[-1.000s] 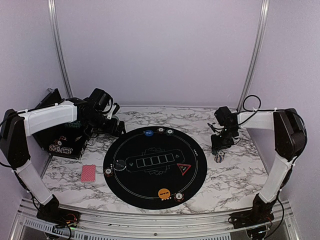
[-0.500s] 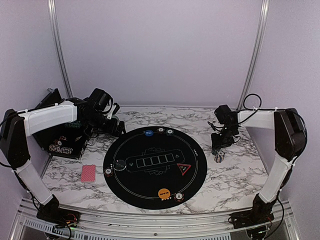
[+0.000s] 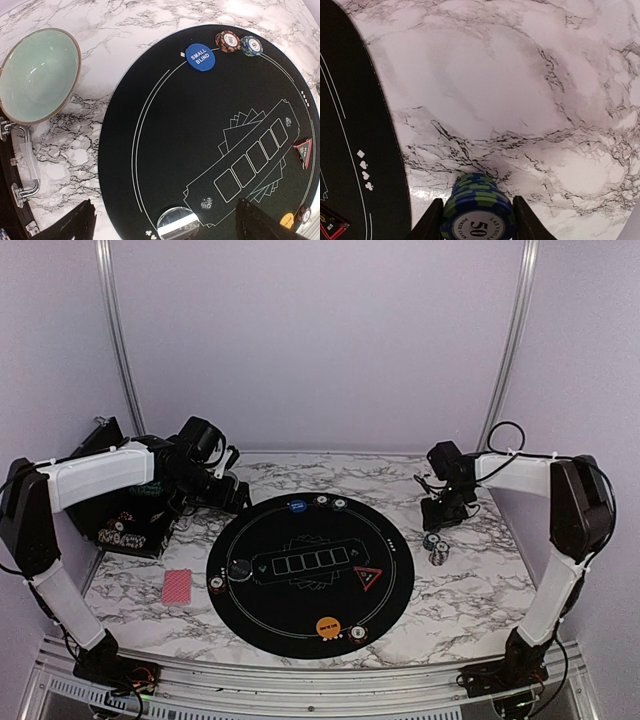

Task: Distribute texas hold em gaming equipment
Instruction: Pick up the pile of poker chips from the pile of poker chips, then place the poker chips pile in the big blind area.

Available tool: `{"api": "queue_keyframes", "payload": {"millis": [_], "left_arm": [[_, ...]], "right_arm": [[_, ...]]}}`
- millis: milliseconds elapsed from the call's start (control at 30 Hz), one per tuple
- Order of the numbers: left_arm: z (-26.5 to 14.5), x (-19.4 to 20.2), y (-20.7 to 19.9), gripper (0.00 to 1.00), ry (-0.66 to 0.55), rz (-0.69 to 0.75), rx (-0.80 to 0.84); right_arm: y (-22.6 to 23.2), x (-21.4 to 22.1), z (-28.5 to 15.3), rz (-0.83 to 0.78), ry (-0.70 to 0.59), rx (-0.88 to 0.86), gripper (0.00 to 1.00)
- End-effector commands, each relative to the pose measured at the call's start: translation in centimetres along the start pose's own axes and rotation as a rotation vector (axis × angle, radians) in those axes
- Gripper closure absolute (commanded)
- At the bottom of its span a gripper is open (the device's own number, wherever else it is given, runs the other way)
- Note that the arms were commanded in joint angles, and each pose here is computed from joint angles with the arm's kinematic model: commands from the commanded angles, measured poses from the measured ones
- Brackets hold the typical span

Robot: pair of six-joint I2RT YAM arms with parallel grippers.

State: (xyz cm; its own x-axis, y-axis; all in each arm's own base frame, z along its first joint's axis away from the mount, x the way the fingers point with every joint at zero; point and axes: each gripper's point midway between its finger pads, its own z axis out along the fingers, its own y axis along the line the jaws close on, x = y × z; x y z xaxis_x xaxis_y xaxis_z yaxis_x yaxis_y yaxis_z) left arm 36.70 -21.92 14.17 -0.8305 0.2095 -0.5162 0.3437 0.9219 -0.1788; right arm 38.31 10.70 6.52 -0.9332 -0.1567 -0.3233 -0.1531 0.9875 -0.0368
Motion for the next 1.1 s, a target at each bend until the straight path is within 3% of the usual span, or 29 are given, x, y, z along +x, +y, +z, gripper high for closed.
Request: {"api": "queue_keyframes", "payload": {"millis": [0, 667, 1067], "left_arm": [[-0.5, -0.3, 0.0, 0.01, -0.02, -0.006, 0.006], [-0.4, -0.3, 0.0, 0.01, -0.017, -0.013, 0.009], [0.1, -0.1, 0.7, 0.01, -0.005, -0.037, -0.001]], "right_arm": [[0.9, -2.1, -2.6, -0.012, -0.07, 0.003, 0.74], [7.4, -1.0, -5.4, -0.128, -0.089, -0.062, 0.75], [16.5, 3.4, -7.0, -0.296, -0.098, -0.158, 0.76]]}}
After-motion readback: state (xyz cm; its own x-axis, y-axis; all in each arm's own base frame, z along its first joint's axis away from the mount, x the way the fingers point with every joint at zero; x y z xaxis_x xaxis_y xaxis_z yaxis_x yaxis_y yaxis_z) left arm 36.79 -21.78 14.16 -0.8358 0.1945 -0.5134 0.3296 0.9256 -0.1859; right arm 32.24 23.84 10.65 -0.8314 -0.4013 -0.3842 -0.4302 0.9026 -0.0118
